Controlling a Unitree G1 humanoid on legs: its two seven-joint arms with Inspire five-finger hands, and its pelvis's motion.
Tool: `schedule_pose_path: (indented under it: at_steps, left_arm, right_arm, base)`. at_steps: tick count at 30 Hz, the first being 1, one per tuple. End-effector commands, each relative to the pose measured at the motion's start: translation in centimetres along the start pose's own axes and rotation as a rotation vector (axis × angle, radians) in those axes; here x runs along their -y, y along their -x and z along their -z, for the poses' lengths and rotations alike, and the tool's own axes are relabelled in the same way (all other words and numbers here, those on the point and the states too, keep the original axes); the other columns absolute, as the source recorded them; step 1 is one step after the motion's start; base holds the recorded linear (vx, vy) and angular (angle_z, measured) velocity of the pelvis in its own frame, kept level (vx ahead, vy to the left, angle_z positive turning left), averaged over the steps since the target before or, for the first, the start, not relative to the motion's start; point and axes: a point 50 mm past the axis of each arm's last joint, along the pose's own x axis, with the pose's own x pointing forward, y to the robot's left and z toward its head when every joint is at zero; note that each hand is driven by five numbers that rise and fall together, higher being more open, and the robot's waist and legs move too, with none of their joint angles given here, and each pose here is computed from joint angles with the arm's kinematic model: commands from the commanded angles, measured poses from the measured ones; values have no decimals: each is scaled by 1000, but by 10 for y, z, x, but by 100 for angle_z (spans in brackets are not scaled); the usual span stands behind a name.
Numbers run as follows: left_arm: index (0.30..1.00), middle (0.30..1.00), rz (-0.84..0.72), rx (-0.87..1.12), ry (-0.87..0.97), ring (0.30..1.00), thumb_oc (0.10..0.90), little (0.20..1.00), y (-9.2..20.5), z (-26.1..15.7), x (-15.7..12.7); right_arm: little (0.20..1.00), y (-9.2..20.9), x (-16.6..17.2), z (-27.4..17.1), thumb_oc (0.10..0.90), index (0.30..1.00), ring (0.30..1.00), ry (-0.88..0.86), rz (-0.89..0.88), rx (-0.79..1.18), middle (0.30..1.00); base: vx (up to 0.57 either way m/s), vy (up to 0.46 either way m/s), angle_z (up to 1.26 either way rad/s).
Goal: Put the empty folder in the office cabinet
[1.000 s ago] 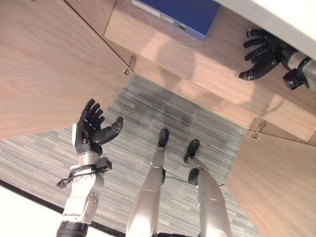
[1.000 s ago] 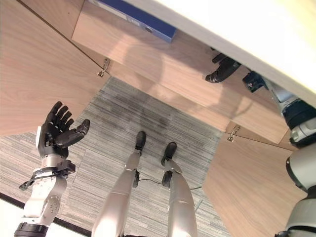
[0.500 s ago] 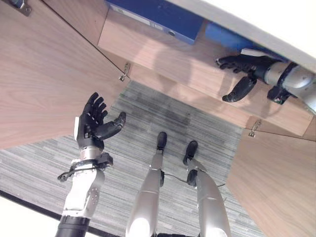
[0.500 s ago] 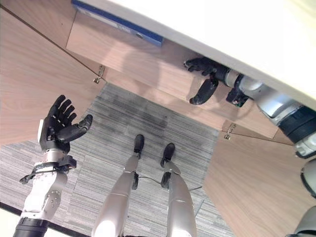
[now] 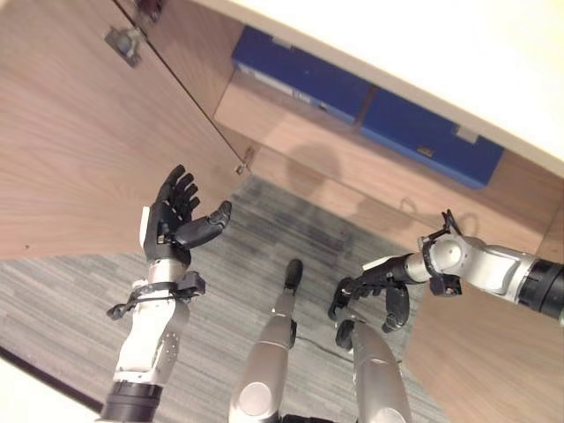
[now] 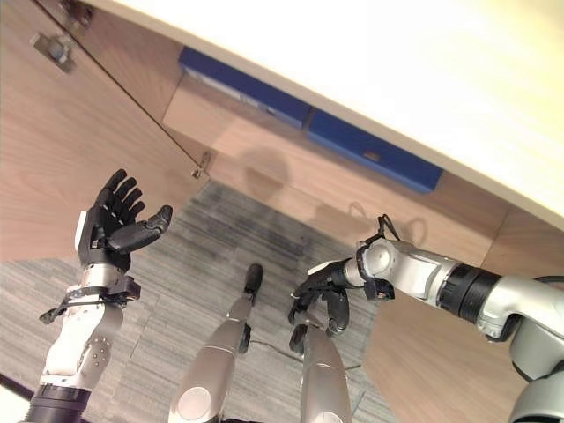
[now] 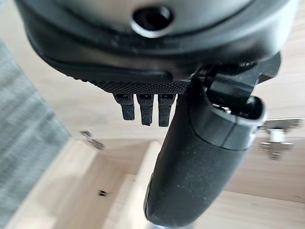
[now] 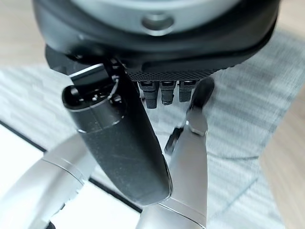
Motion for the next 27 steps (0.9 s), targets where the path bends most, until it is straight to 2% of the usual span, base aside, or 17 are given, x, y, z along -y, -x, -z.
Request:
schedule_pose_path:
  at_steps: [1,2,5,7,8,9,10,11,16,19,22,23,24,25,26,27]
  left_arm:
    - [900,900,52,191,-64,900,800,900,-7,-38,-4]
    - [900,900,53,191,-64,900,800,900,-7,-38,-4]
    - [900,900,66,138,-82,900,800,900,-5,-26,-4]
    - [900,900,67,95,-102,900,800,900,-1,-16,-7]
    - [900,900,75,44,-89,900,800,900,4,-4,-6]
    - [900,900,77,-8,-90,900,800,900,9,7,-6]
    - [900,900,80,-9,-93,900,800,900,9,7,-6]
    - [900,900,76,-102,-128,900,800,900,21,26,-14]
    - [900,900,-51,-396,-272,900,800,900,53,91,-44]
    - [900,900,-74,-548,-372,900,800,900,76,123,-50]
    - [900,900,-112,-678,-367,900,800,900,98,147,-50]
    - [900,900,-112,-678,-367,900,800,900,98,147,-50]
    - [900,900,-148,-768,-335,900,800,900,117,161,-50]
    - [900,900,-148,-768,-335,900,800,900,117,161,-50]
    - [900,900,-194,-868,-259,900,800,900,136,177,-47]
    - [900,900,-194,-868,-259,900,800,900,136,177,-47]
  right_arm:
    - [900,8,4,-11,800,900,900,18,11,84,900]
    - [900,8,4,-11,800,900,900,18,11,84,900]
    - [900,2,2,-18,800,900,900,-70,128,253,900]
    - [900,-7,3,-20,800,900,900,-181,229,366,900]
    - [900,-15,0,-21,800,900,900,-307,303,467,900]
    - [900,-28,-5,-9,800,900,900,-441,376,486,900]
    - [900,-28,-6,-9,800,900,900,-444,376,488,900]
    - [900,-53,-41,26,800,900,900,-725,475,456,900]
    - [900,-83,-121,82,800,900,900,-1296,773,256,900]
    - [900,-85,-167,102,800,900,900,-1458,878,76,900]
    - [900,-90,-199,110,800,900,900,-1589,908,-62,900]
    - [900,-90,-199,110,800,900,900,-1589,908,-62,900]
    - [900,-94,-210,112,800,900,900,-1709,941,-108,900]
    - [900,-94,-211,112,800,900,900,-1709,941,-108,900]
    - [900,-96,-220,114,800,900,900,-1844,988,-141,900]
    - [900,-96,-220,114,800,900,900,-1844,988,-141,900]
  base:
    - [10,-41,-1]
    - [26,-72,-1]
    - [0,26,0]
    - [-16,159,-28]
    - [52,200,-68]
    - [62,144,-69]
    - [175,221,-69]
    - [154,266,-61]
    - [82,397,-97]
    - [-5,342,-100]
    - [-33,230,-111]
    - [-69,219,-85]
    - [-56,143,-58]
    - [-114,272,-74]
    - [-59,129,-68]
    - [-108,258,-99]
